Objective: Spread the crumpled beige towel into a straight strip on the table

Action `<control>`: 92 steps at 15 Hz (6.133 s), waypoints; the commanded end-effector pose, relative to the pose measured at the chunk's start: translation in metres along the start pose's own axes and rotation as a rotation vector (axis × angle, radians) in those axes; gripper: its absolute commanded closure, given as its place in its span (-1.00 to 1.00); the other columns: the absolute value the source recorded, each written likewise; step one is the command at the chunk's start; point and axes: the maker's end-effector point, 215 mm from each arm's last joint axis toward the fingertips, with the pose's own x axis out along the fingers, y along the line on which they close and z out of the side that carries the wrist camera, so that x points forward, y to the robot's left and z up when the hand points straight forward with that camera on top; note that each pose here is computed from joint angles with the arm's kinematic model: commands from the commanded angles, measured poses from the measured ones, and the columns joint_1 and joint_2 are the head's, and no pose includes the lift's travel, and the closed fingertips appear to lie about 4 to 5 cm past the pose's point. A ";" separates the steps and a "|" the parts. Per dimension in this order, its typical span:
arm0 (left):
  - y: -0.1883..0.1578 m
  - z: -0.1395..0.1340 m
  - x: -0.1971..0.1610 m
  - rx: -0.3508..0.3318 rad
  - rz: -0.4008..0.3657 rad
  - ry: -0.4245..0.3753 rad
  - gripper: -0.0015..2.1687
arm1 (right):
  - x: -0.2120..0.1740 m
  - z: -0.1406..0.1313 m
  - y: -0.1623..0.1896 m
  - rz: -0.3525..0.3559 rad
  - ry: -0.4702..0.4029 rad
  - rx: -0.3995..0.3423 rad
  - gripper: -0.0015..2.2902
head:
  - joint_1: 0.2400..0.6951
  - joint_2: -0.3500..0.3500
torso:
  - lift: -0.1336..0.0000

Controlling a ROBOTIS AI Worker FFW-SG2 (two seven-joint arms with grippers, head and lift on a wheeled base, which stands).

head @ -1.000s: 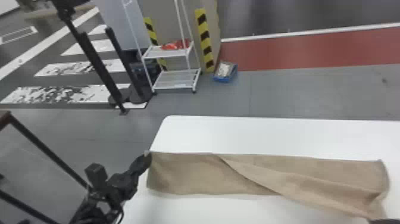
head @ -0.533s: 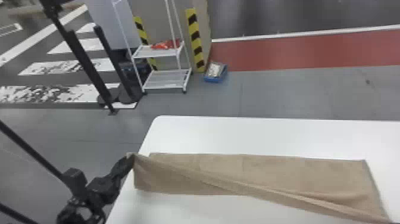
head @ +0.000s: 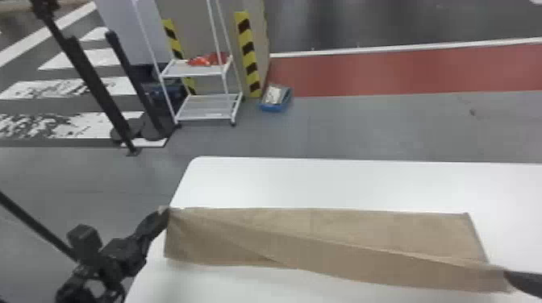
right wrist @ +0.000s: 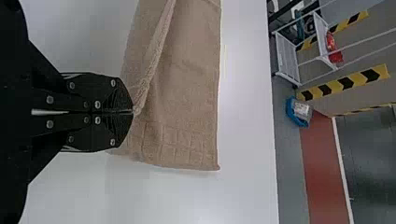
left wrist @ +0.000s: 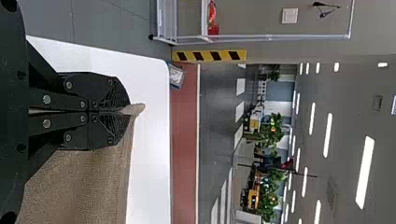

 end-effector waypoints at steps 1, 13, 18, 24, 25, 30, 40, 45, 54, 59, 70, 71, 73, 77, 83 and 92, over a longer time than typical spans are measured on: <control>-0.006 0.001 0.010 0.031 -0.013 0.017 0.57 | 0.014 0.021 -0.007 0.000 0.001 0.070 0.29 | 1.00 0.54 | 1.00; -0.021 -0.022 0.049 0.119 -0.064 0.158 0.57 | 0.078 0.064 -0.038 -0.003 0.089 0.164 0.29 | 1.00 0.35 | 1.00; -0.016 -0.033 0.051 0.141 -0.061 0.201 0.57 | 0.083 0.070 -0.045 -0.005 0.088 0.192 0.29 | 1.00 0.34 | 1.00; -0.014 -0.031 0.050 0.143 -0.061 0.200 0.57 | 0.077 0.095 -0.060 -0.005 0.029 0.276 0.29 | 1.00 0.31 | 1.00; -0.014 -0.032 0.050 0.141 -0.059 0.200 0.57 | 0.080 0.095 -0.057 0.012 0.024 0.289 0.29 | 1.00 0.30 | 1.00; -0.011 -0.031 0.047 0.138 -0.055 0.196 0.57 | 0.079 0.107 -0.045 0.102 -0.044 0.331 0.29 | 1.00 0.34 | 1.00; -0.011 -0.034 0.047 0.149 -0.052 0.203 0.57 | 0.112 0.098 -0.068 -0.037 0.070 0.221 0.29 | 1.00 0.33 | 1.00; -0.012 -0.032 0.048 0.153 -0.050 0.199 0.57 | 0.132 0.106 -0.074 -0.079 0.020 0.122 0.28 | 1.00 0.30 | 1.00; -0.017 -0.035 0.051 0.168 -0.047 0.203 0.51 | 0.157 0.101 -0.081 -0.142 0.035 0.055 -0.37 | 1.00 0.30 | 1.00; -0.016 -0.035 0.052 0.157 -0.030 0.199 -0.97 | 0.159 0.099 -0.087 -0.189 0.039 0.054 -0.98 | 1.00 0.30 | 1.00; -0.025 -0.032 0.045 0.176 -0.088 0.198 -1.00 | 0.141 0.090 -0.112 -0.321 -0.038 0.005 -0.94 | 1.00 0.23 | 1.00; -0.027 -0.028 0.043 0.189 -0.090 0.190 -1.00 | 0.135 0.089 -0.119 -0.355 -0.047 -0.006 -0.94 | 1.00 0.20 | 1.00; -0.027 -0.020 0.041 0.205 -0.090 0.177 -1.00 | 0.128 0.079 -0.125 -0.389 -0.047 -0.018 -0.94 | 1.00 0.16 | 1.00; -0.026 -0.017 0.040 0.204 -0.087 0.170 -1.00 | 0.121 0.076 -0.130 -0.397 -0.073 -0.044 -0.94 | 1.00 0.12 | 1.00; -0.030 -0.013 0.040 0.209 -0.100 0.151 -1.00 | 0.121 0.066 -0.131 -0.391 -0.069 -0.041 -0.94 | 1.00 0.10 | 1.00; -0.028 -0.018 0.035 0.203 -0.098 0.159 -1.00 | 0.118 0.067 -0.127 -0.389 -0.073 -0.038 -0.94 | 1.00 0.11 | 1.00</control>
